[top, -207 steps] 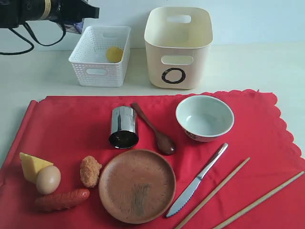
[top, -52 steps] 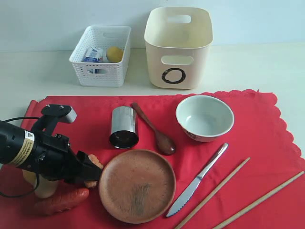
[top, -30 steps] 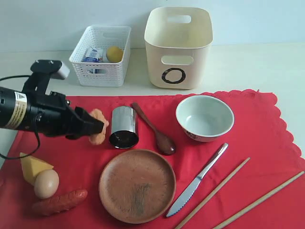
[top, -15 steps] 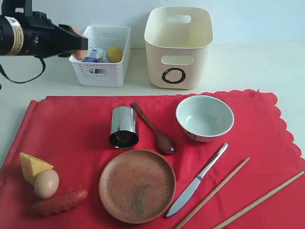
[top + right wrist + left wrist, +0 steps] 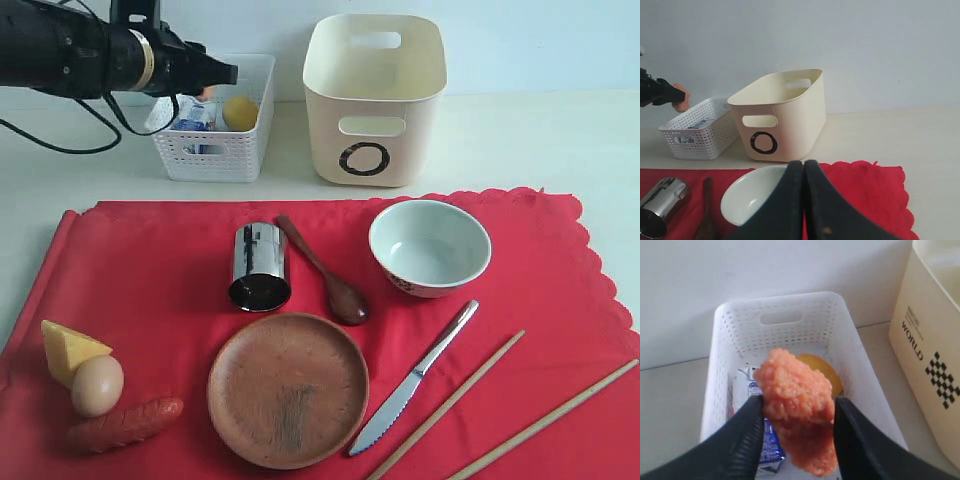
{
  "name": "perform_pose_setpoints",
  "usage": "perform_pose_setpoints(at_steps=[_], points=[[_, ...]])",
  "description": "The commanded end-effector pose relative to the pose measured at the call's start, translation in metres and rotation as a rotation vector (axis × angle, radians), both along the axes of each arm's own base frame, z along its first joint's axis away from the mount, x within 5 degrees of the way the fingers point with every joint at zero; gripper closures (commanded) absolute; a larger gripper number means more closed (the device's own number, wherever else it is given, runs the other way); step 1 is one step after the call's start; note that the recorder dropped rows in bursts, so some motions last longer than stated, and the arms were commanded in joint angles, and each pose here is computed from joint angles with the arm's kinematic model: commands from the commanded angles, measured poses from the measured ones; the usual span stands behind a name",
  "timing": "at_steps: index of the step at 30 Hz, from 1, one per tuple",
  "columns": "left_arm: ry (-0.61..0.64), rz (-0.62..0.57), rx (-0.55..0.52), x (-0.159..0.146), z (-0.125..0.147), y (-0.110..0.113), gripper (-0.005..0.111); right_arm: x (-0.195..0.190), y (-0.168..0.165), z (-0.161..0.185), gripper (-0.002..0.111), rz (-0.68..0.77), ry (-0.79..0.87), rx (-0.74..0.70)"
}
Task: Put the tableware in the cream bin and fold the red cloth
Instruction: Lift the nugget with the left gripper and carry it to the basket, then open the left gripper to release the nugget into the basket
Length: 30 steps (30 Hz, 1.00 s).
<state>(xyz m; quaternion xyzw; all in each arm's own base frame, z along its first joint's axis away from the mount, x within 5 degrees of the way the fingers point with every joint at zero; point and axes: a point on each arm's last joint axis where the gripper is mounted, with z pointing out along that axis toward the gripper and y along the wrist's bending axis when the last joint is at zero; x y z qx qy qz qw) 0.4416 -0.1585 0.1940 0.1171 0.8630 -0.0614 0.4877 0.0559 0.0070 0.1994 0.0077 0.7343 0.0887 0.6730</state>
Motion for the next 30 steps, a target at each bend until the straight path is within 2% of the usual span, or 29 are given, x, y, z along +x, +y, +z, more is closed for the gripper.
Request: perform_pose_setpoints(at_steps=[1,4,8,11,15,19,30], points=[[0.025,0.011,0.025,0.01,-0.021,-0.001,0.107,0.0,0.0,0.0,0.108,0.001,-0.011,-0.007],[0.048,0.013,0.038,0.011,-0.034,-0.001,0.107,0.0,0.0,0.0,0.108,0.001,-0.011,-0.007],[0.051,0.017,0.041,0.011,-0.036,-0.001,0.103,0.0,0.0,0.0,0.108,0.001,-0.011,-0.007],[0.047,0.017,0.04,0.012,-0.035,-0.001,0.089,0.0,0.0,0.0,0.108,0.001,-0.011,-0.007],[0.047,0.017,0.04,0.012,-0.035,-0.001,0.063,0.0,0.0,0.0,0.108,0.001,-0.011,-0.007],[0.047,0.017,0.04,0.012,-0.035,-0.001,0.049,0.0,0.0,0.0,0.108,0.001,-0.011,-0.007],[0.047,0.017,0.04,0.012,-0.035,-0.001,0.047,0.0,0.0,0.0,0.108,0.001,-0.011,-0.007]])
